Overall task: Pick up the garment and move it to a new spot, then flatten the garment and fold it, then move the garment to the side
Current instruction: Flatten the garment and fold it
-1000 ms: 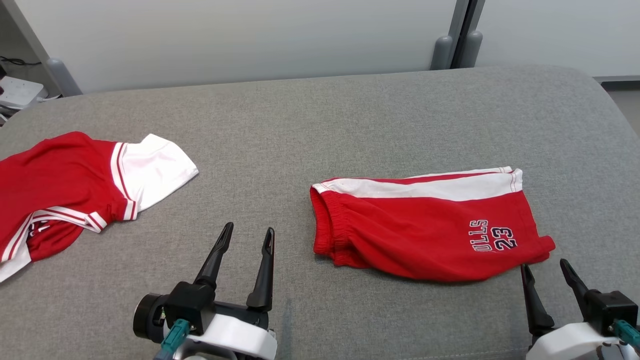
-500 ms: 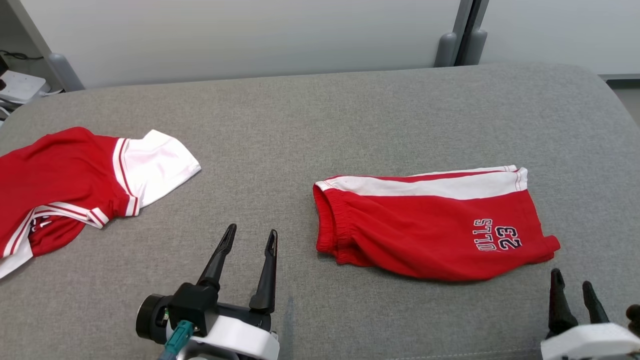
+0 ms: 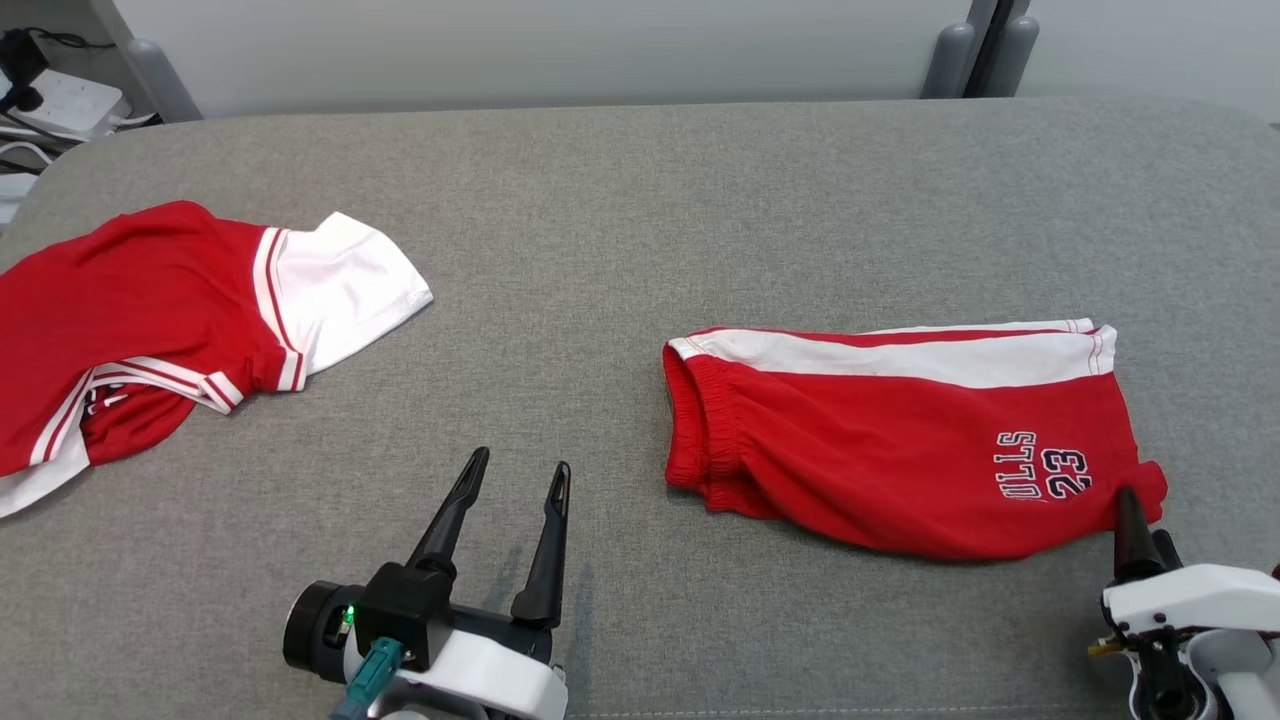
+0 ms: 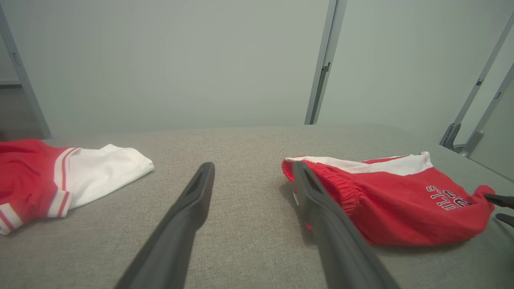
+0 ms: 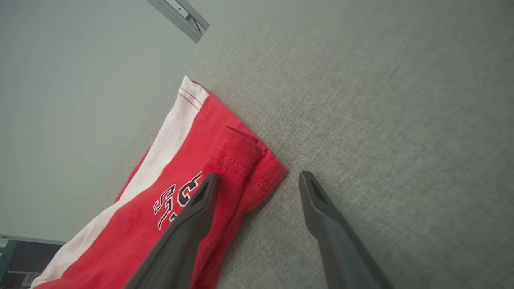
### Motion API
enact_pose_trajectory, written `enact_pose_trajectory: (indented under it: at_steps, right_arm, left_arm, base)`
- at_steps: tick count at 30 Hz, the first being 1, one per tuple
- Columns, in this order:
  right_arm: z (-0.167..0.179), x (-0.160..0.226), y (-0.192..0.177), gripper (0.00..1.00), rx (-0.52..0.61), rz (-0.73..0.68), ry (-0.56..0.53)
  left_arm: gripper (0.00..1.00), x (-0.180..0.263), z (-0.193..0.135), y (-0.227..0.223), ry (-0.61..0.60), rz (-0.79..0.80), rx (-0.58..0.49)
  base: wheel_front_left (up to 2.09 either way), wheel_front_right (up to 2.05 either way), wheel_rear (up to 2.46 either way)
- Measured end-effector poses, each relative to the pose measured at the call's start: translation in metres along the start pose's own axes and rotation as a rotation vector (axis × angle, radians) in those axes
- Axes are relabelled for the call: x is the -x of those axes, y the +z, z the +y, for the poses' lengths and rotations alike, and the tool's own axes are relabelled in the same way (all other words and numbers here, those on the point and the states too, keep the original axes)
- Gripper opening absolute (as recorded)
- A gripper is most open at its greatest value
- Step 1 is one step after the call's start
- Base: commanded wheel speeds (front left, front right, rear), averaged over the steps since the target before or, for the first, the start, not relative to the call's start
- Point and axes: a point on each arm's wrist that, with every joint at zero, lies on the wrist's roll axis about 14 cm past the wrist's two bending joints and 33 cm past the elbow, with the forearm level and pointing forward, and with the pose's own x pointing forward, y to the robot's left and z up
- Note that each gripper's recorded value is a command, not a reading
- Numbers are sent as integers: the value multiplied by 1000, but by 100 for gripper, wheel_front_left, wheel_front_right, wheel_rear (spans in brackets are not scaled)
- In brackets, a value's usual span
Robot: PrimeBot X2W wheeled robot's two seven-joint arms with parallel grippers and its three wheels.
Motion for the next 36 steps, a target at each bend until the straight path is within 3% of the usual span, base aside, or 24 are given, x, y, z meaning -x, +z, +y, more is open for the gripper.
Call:
enact_pose_trajectory:
  at_steps: [9,10,11,12,23,36]
  right_arm:
    - [11,-21,-4,100,-31,46,-2]
    - [12,-21,-4,76,-36,48,-3]
    - [11,-22,-4,42,-36,50,-5]
    - [10,-22,-6,0,-29,62,-7]
    - [65,-15,0,0,-17,15,181]
    - [177,11,-23,0,7,47,532]
  left_arm:
    - [100,-6,4,0,4,-2,-12]
    - [100,-5,4,0,6,-3,-12]
    - [100,-5,5,1,8,-4,-13]
    - [100,-4,6,3,12,-9,-13]
    - [100,2,7,15,24,-41,-5]
    - [100,13,19,32,70,-89,2]
  base:
    - [0,0,0]
    - [0,0,0]
    - [0,0,0]
    - [0,0,0]
    - [0,0,0]
    - [0,0,0]
